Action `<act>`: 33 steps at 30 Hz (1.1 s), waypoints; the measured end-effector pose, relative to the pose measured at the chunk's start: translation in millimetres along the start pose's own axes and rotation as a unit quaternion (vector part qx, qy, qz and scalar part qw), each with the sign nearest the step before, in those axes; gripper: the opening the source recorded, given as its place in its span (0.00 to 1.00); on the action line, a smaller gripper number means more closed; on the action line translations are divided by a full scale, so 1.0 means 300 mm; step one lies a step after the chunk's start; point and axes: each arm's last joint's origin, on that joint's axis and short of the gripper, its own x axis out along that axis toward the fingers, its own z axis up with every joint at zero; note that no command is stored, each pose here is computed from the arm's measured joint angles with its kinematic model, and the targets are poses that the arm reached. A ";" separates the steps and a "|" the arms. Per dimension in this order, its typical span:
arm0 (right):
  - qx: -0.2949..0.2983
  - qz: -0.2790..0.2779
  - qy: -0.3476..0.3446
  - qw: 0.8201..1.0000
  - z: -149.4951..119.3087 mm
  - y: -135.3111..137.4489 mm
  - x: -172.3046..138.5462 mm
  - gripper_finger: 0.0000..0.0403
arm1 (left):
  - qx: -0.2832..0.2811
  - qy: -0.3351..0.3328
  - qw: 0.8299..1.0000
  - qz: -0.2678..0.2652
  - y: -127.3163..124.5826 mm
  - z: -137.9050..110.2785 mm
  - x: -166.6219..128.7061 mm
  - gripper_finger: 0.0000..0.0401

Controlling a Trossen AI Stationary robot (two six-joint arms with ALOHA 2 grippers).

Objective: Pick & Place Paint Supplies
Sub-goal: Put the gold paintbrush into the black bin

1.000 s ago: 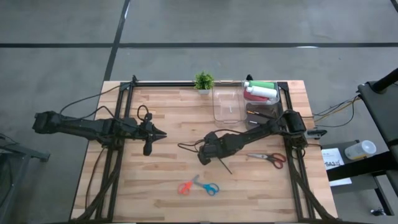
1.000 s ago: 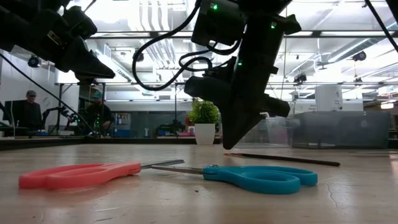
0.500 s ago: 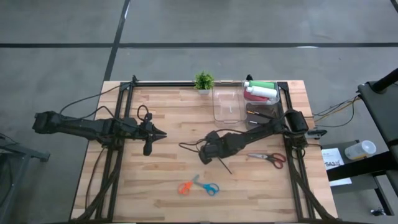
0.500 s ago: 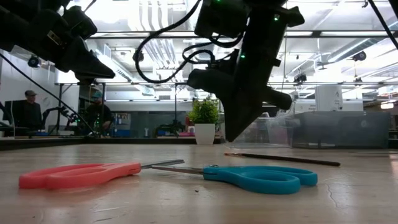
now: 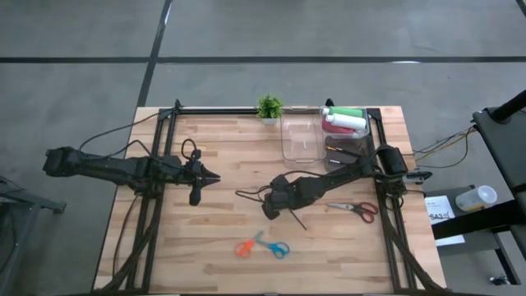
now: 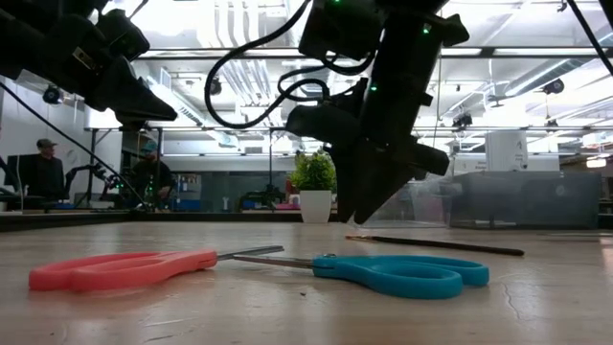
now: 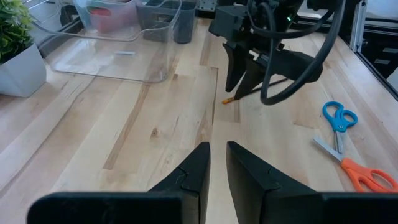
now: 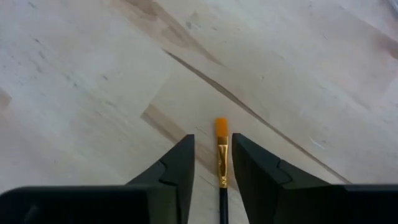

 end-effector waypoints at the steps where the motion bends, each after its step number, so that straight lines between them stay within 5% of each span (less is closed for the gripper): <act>1: -0.002 0.000 0.000 1.000 -0.001 0.000 0.000 0.27 | 0.000 0.000 1.000 0.000 0.000 0.000 0.000 0.15; 25: -0.026 -0.017 0.015 0.999 -0.033 -0.012 0.065 0.28 | 0.000 0.004 1.000 0.000 0.000 -0.002 0.001 0.15; 33: -0.028 -0.028 0.021 0.999 -0.037 -0.020 0.068 0.11 | 0.000 0.004 1.000 0.000 0.000 -0.002 0.001 0.15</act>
